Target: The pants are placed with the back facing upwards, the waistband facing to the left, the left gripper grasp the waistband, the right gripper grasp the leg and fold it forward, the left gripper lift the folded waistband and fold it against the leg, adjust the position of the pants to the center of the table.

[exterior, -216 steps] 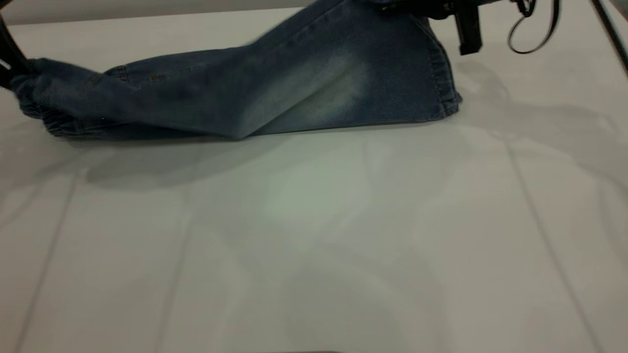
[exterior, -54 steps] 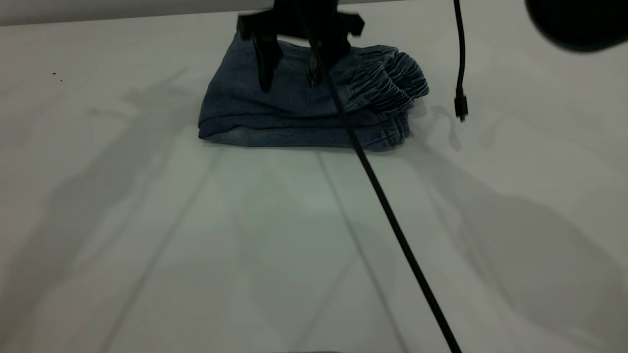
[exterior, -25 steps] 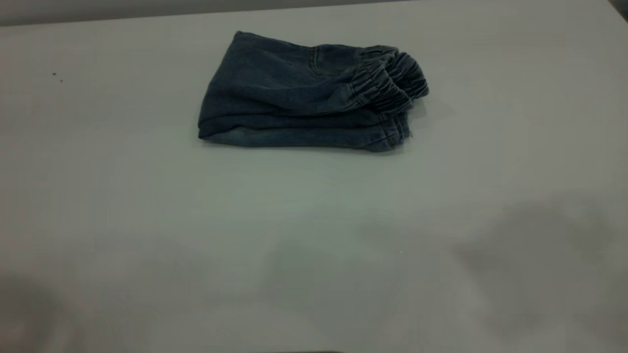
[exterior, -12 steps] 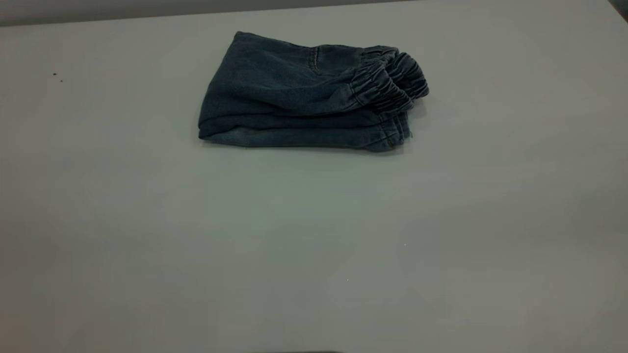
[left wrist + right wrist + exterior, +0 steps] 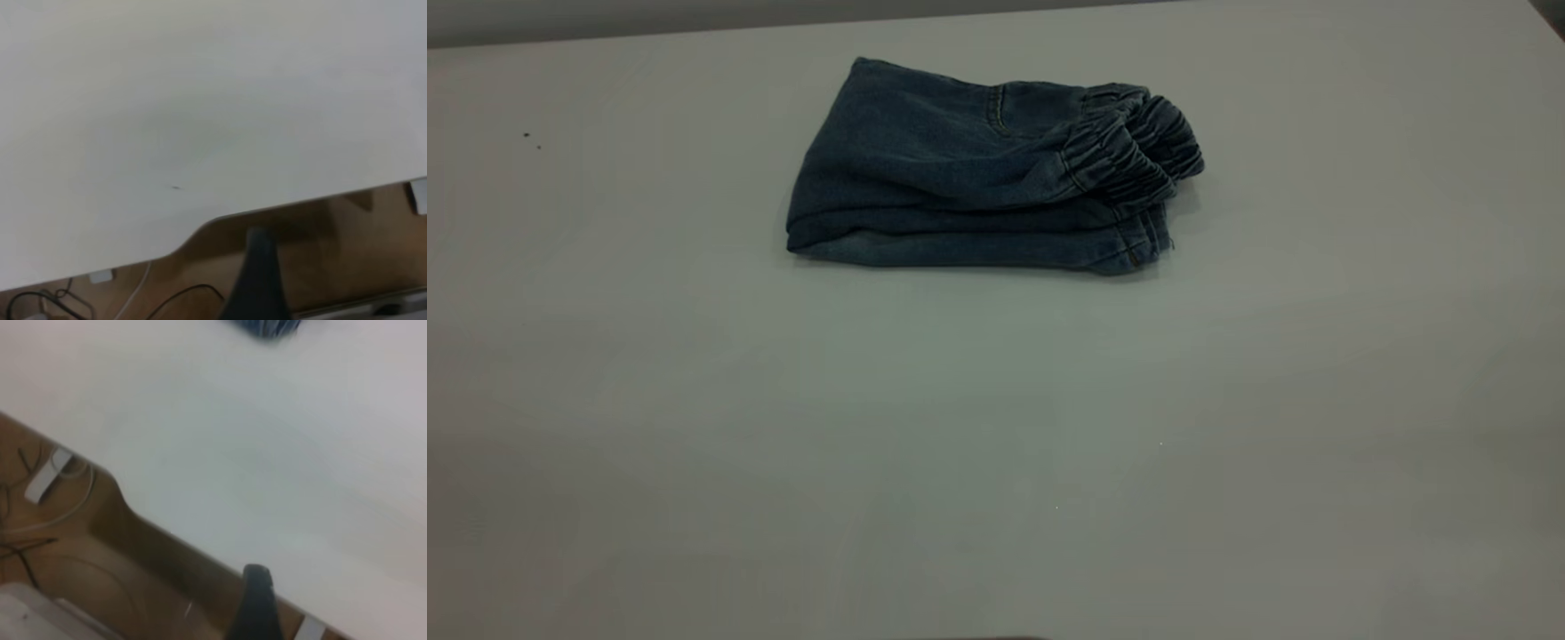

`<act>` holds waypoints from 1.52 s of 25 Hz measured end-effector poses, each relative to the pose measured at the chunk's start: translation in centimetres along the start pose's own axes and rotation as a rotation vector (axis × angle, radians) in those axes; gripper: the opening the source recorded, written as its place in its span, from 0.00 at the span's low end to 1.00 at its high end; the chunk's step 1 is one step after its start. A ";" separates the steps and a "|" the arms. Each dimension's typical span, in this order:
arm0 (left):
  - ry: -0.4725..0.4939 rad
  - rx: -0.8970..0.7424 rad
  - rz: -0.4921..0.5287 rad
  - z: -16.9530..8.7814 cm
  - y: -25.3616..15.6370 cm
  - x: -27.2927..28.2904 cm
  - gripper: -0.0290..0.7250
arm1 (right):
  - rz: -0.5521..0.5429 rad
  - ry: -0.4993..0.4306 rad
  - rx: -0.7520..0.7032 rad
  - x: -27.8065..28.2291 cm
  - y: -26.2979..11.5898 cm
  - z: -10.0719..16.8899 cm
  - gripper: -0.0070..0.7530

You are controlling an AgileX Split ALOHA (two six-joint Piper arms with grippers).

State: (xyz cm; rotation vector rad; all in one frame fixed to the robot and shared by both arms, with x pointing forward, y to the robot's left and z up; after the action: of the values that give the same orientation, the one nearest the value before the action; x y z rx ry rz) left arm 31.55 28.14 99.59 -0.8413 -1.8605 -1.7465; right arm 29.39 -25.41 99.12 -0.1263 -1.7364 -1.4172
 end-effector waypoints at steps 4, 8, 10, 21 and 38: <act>0.019 -0.004 -0.002 0.3 0.0 0.0 0.77 | -0.030 -0.002 0.002 0.4 -0.1 0.0 0.68; 0.021 -0.003 -0.002 0.3 0.0 0.0 0.77 | -0.033 -0.002 0.003 0.4 -0.1 0.0 0.68; 0.021 -0.003 -0.002 0.3 0.0 0.0 0.77 | -0.035 -0.002 0.003 0.4 -0.1 0.0 0.68; 0.041 0.005 -0.110 0.4 -0.2 1.3 0.77 | -0.168 -0.332 -0.244 2.0 -0.4 -1.9 0.68; 0.041 -0.011 -0.234 0.1 -0.9 3.0 0.77 | -0.171 -0.330 -0.253 1.9 -0.3 -1.8 0.68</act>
State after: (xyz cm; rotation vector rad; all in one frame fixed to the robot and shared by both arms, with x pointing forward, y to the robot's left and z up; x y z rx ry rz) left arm 28.79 28.63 100.94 -0.6066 -1.9902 -1.8974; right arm 29.00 -27.88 100.09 -0.3740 -1.8571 -1.8219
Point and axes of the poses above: a point on each arm's last joint axis where the gripper is mounted, x pointing back along that axis away from the gripper, z along the wrist's bending axis when the last joint is at zero, y = z × x, the point moved 7 cm from there along -x, pointing out along that axis toward the gripper, and after that the axes turned 7 degrees about x, right-handed, at the moved point
